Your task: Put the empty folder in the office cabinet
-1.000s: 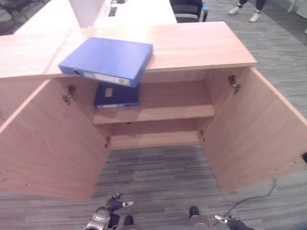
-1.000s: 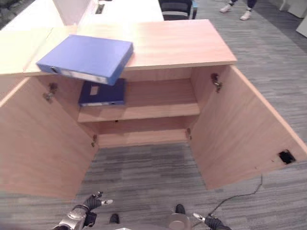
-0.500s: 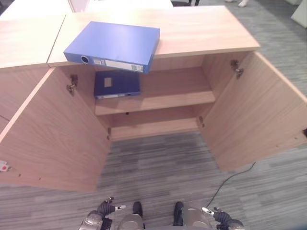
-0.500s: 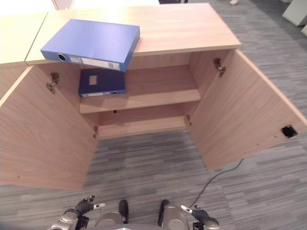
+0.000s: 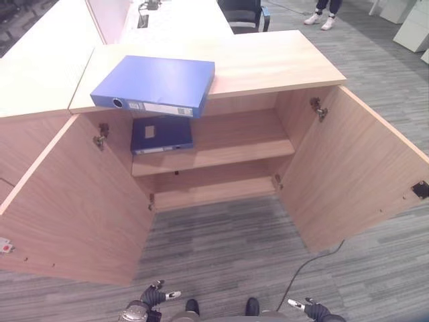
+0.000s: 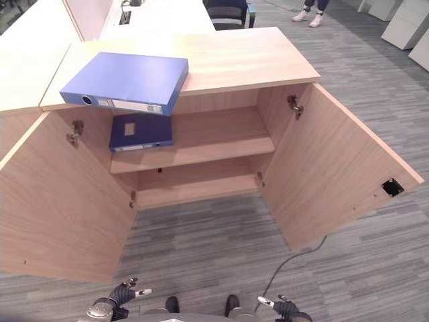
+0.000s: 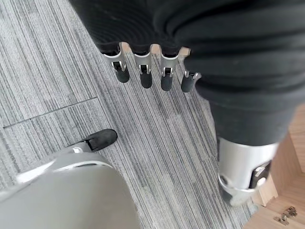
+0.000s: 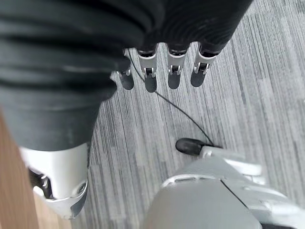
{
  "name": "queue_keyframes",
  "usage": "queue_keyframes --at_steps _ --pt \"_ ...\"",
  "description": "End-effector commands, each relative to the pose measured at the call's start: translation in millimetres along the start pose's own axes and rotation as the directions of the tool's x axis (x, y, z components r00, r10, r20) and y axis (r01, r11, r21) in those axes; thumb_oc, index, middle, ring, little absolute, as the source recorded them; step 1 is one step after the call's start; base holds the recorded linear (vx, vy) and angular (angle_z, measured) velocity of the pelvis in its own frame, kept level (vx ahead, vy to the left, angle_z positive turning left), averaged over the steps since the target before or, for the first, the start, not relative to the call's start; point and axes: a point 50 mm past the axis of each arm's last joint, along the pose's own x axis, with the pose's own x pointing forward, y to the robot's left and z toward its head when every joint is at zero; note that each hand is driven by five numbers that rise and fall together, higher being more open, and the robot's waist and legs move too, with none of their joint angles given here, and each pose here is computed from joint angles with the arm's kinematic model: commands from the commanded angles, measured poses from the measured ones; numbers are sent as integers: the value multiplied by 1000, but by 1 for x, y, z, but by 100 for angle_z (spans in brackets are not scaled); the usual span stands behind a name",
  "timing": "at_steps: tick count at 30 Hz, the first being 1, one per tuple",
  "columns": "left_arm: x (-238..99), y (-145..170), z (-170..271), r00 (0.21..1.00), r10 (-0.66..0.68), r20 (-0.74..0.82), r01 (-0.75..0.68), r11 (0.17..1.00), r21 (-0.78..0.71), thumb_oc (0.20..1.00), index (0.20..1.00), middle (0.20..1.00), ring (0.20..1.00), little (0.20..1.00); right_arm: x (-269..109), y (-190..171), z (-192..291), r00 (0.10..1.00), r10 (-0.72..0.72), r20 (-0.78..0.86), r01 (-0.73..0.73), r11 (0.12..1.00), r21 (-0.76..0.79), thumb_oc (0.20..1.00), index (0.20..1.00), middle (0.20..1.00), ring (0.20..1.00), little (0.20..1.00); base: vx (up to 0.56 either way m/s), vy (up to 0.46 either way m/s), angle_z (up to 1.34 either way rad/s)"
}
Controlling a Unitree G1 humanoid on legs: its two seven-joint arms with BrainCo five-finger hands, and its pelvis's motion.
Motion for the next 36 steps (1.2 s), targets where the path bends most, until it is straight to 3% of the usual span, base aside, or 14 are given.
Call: queue_keyframes --at_steps 1,19,36 --pt "5 -1 20 999 -4 48 2 1000 30 1000 1000 1000 1000 1000 1 -8 12 1000 -12 25 13 1000 -29 1000 1000 1000 1000 1000 33 -111 1" --pt "6 2 29 997 0 79 0 1000 8 1000 1000 1000 1000 1000 -1 -30 12 998 -67 21 68 997 -35 1000 1000 1000 1000 1000 9 -126 9" --pt "0 4 -8 998 16 -54 -16 1000 2 1000 1000 1000 1000 1000 0 -19 5 999 -43 -7 43 998 -40 1000 1000 1000 1000 1000 220 20 -31"
